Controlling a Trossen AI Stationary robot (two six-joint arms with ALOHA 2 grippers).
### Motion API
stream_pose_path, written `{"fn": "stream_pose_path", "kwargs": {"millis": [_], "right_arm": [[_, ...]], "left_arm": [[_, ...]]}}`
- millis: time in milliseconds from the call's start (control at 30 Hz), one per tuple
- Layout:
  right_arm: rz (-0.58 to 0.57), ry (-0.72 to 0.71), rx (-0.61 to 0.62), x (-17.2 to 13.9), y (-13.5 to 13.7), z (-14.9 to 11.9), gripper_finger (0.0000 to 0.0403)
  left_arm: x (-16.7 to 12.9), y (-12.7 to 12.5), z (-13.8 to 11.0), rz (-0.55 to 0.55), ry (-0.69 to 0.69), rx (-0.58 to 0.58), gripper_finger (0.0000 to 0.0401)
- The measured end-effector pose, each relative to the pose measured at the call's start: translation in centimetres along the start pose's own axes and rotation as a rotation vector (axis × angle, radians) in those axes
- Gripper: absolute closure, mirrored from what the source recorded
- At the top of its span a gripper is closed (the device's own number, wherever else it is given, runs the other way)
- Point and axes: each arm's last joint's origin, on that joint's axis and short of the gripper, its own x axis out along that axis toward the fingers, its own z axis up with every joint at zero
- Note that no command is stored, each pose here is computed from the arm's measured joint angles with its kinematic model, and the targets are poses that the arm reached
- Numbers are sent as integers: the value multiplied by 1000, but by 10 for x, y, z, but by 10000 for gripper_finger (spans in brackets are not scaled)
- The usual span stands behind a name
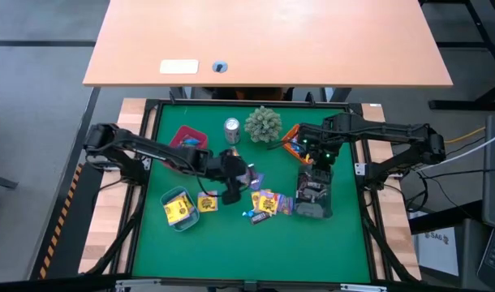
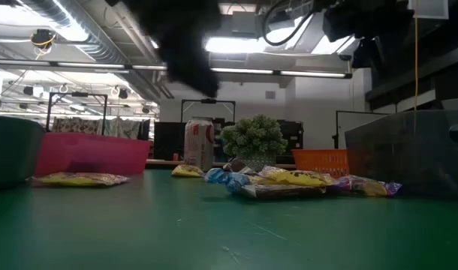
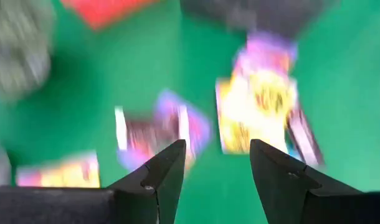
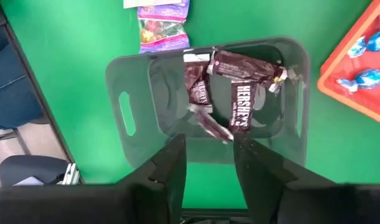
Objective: Sort candy
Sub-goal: Put the yellow candy into the blue transparent bin
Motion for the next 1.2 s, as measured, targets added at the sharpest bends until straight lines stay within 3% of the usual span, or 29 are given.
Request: {"fn": "stream_pose_path", "kwargs": {"millis": [200,300,633,1200], "right_arm": [[-3,-24,-8,0,0,2,271],[-1,-43,-15,0,0,4,271],[1,-61,-21,0,1,6,271],[6,-113,-39,-1,1,11,271]], "left_arm": [[-9,3,-35,70,358,-111,232],[-6,0,-46,110,443,-137,232],[15,4,-83,116,452,-244,232],[29,8,-120,95,405,-235,245]]}}
